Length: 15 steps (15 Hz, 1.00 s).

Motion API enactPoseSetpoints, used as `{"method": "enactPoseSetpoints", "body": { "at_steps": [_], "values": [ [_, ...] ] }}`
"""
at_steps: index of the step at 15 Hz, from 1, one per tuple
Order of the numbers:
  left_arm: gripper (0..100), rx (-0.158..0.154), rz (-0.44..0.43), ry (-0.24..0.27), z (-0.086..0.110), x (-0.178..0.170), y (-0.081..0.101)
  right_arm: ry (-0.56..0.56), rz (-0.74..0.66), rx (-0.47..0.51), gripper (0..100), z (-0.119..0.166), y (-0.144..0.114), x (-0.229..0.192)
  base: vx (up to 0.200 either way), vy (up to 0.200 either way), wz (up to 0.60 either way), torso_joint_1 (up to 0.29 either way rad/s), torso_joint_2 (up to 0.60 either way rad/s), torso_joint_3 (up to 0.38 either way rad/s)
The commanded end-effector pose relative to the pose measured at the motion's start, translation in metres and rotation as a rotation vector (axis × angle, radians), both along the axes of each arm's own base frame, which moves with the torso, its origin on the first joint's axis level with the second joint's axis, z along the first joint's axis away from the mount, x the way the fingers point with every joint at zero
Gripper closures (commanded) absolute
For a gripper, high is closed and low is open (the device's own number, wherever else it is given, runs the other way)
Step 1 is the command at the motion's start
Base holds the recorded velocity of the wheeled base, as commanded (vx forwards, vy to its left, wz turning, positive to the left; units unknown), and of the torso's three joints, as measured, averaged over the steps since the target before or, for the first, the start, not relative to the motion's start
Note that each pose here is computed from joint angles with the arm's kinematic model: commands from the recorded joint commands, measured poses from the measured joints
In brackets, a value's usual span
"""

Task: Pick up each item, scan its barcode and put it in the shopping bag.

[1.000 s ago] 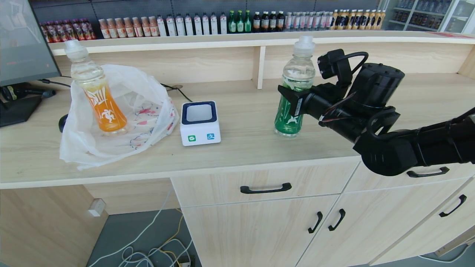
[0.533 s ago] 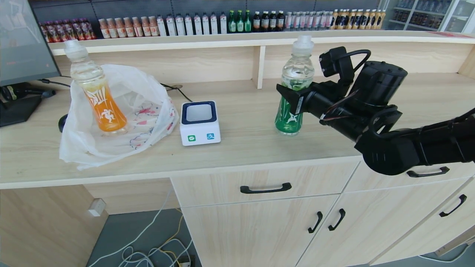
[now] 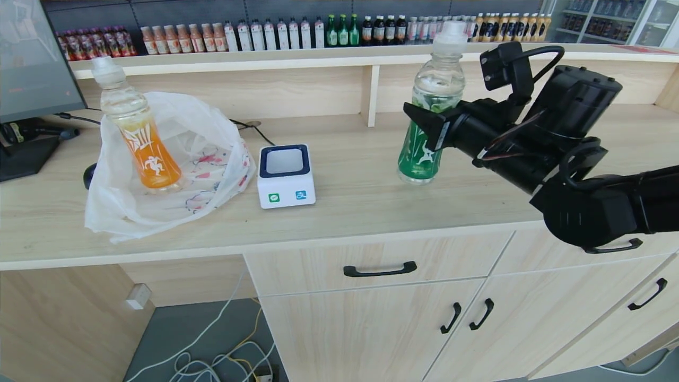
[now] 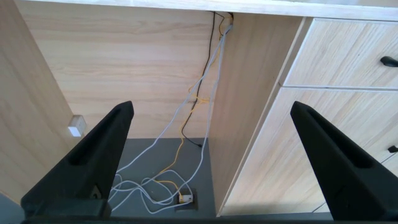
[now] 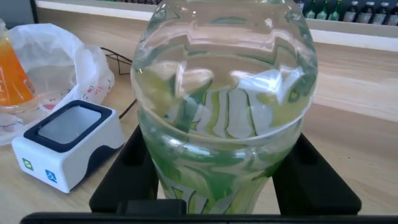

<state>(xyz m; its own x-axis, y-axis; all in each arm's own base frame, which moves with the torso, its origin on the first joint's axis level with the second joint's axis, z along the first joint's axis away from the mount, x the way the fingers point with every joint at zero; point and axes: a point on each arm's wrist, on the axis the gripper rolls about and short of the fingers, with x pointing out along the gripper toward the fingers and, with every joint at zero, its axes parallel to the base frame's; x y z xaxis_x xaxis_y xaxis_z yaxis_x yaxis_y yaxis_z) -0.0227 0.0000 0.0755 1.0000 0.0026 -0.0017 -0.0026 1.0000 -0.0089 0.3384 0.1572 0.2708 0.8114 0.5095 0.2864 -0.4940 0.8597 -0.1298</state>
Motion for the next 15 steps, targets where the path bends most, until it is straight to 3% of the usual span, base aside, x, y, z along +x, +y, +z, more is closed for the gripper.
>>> {"method": "enactPoseSetpoints", "body": {
  "at_steps": [1,4,8,15],
  "values": [
    [0,0.0,0.001,0.0,0.0,0.0,0.0,-0.042,0.034,0.01,100,0.019,-0.011,-0.027,0.0,0.0,0.0,0.0,0.0,0.0],
    [0,0.0,0.001,0.001,0.0,0.0,0.0,-0.056,0.109,-0.01,100,0.024,-0.024,-0.058,0.0,0.0,0.0,0.0,0.0,0.0],
    [0,0.0,0.001,0.0,0.0,0.0,0.0,-0.001,0.147,-0.034,100,0.007,-0.04,-0.107,0.0,0.0,0.0,0.0,0.0,0.0],
    [0,0.0,0.001,0.0,0.0,0.0,0.0,-0.071,0.185,-0.154,100,-0.028,-0.039,-0.148,0.0,0.0,0.0,0.0,0.0,0.0]
  ]
}}
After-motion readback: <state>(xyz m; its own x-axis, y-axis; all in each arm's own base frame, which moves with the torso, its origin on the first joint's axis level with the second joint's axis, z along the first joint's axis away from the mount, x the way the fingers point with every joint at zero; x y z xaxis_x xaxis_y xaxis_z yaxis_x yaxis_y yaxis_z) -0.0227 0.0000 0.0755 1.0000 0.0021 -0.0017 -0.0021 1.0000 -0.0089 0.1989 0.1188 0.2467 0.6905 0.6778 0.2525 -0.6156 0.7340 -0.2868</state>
